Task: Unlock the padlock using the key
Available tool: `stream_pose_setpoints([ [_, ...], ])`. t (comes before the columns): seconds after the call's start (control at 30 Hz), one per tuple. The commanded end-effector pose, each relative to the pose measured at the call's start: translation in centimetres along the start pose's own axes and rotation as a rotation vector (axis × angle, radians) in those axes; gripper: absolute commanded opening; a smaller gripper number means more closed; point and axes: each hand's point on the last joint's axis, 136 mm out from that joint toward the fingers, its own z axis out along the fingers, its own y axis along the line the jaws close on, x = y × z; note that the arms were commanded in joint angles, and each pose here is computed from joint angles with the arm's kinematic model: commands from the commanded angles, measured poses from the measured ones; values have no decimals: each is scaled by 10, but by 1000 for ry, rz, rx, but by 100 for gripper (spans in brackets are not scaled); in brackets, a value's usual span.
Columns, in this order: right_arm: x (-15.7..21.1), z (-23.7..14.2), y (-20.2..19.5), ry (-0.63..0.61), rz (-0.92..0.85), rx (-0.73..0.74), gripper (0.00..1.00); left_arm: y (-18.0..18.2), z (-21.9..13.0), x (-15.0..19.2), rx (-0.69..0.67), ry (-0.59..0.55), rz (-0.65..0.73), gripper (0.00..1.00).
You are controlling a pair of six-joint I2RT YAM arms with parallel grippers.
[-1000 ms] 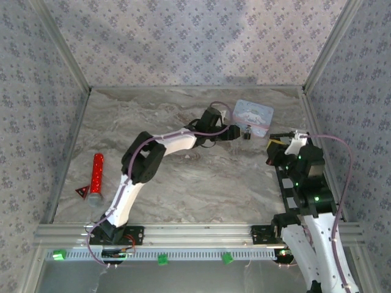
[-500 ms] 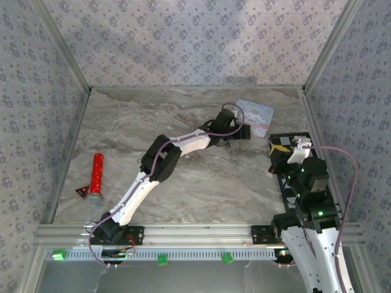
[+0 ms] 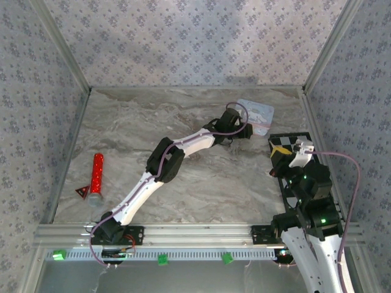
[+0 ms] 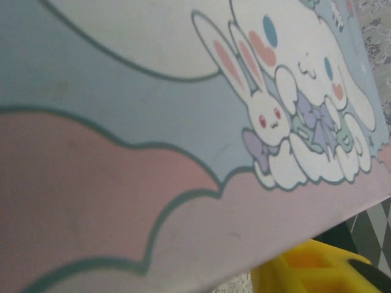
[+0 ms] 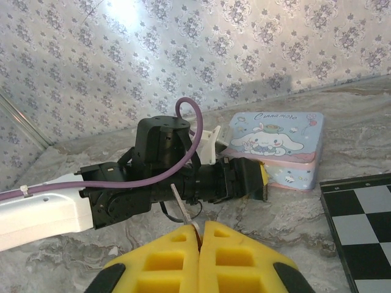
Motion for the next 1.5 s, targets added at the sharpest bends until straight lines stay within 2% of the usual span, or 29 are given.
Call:
stream_pose_setpoints([
  [0.0, 3, -1, -2, 3, -12, 9, 0, 4, 10, 22, -28, 46, 6, 37],
  [0.33, 6, 1, -1, 14, -10, 5, 0, 3, 2, 16, -49, 36, 10, 15],
  [0.5, 22, 13, 0, 80, 25, -17, 0, 8, -20, 1, -67, -31, -16, 12],
  [0.67, 52, 35, 8, 207, 125, -76, 0, 30, -66, -19, -70, -123, -85, 9],
  [0.83, 72, 59, 20, 297, 190, -139, 0, 75, -128, -19, -149, -191, -149, 6],
  [1.03, 92, 88, 31, 417, 218, -180, 0, 131, -209, 6, -268, -225, -220, 4],
  [1.2, 105, 103, 46, 482, 168, -189, 0, 154, -259, 39, -385, -220, -273, 1],
  [1.27, 112, 108, 56, 507, 154, -201, 0, 149, -263, 55, -369, -190, -291, 1],
  [1.37, 124, 115, 68, 556, 164, -223, 0, 112, -247, 77, -245, -97, -259, 3],
  [1.47, 148, 121, 73, 681, 200, -223, 0, 85, -233, 98, -183, -37, -245, 3],
])
